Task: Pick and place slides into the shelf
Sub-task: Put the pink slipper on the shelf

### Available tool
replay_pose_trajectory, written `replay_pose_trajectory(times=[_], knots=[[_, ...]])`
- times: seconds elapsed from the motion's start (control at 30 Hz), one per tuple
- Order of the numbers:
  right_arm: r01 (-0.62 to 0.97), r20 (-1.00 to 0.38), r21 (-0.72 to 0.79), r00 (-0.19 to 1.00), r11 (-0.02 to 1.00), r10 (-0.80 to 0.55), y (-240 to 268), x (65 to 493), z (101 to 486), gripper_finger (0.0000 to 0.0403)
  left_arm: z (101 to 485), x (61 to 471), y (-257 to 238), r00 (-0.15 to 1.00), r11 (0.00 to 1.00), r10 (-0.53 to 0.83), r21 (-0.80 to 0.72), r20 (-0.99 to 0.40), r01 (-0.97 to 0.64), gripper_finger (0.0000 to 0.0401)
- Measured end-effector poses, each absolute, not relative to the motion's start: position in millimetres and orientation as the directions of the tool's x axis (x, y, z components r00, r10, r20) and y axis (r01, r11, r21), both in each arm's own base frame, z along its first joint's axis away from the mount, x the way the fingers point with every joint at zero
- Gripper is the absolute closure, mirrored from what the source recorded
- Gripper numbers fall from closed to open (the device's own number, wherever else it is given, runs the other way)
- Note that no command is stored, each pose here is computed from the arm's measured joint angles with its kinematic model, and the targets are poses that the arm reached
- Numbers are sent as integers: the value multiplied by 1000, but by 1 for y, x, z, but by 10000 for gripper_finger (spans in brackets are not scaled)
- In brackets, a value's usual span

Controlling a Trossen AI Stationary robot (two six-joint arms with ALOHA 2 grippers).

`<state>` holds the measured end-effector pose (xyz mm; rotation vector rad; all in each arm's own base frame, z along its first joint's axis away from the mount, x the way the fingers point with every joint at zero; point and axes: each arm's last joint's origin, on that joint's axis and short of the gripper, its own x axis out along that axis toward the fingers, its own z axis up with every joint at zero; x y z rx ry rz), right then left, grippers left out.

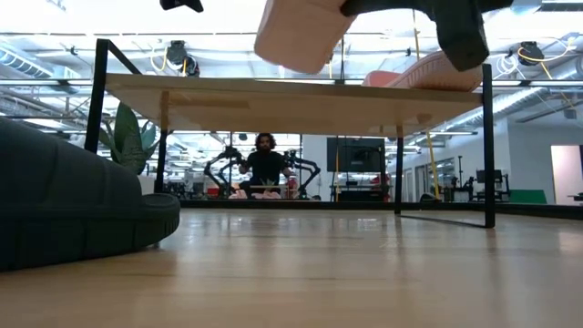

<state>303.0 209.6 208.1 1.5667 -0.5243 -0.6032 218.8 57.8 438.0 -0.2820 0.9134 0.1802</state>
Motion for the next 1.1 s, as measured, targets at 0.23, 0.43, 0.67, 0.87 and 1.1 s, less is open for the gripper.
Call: replay_pose_trajectory(times=[0.23,0.43,0.67,0.87,1.1], knots=[[52,-106,993,761,-102,-640,203,302,206,348,439,220,58,612,959,38,-143,-790,-244,279],[71,-124,992,749,-107,-651,196,303,202,348,439,220,58,611,962,37,-138,-791,-237,279],[72,-159,984,757,-161,-634,196,299,196,349,439,220,58,611,968,37,-124,-791,-218,279],[71,-148,987,737,-142,-660,191,295,202,349,439,220,58,611,971,37,-117,-791,-210,279],[196,-219,975,736,-107,-641,175,273,224,349,439,220,58,610,974,35,-110,-792,-200,279]])
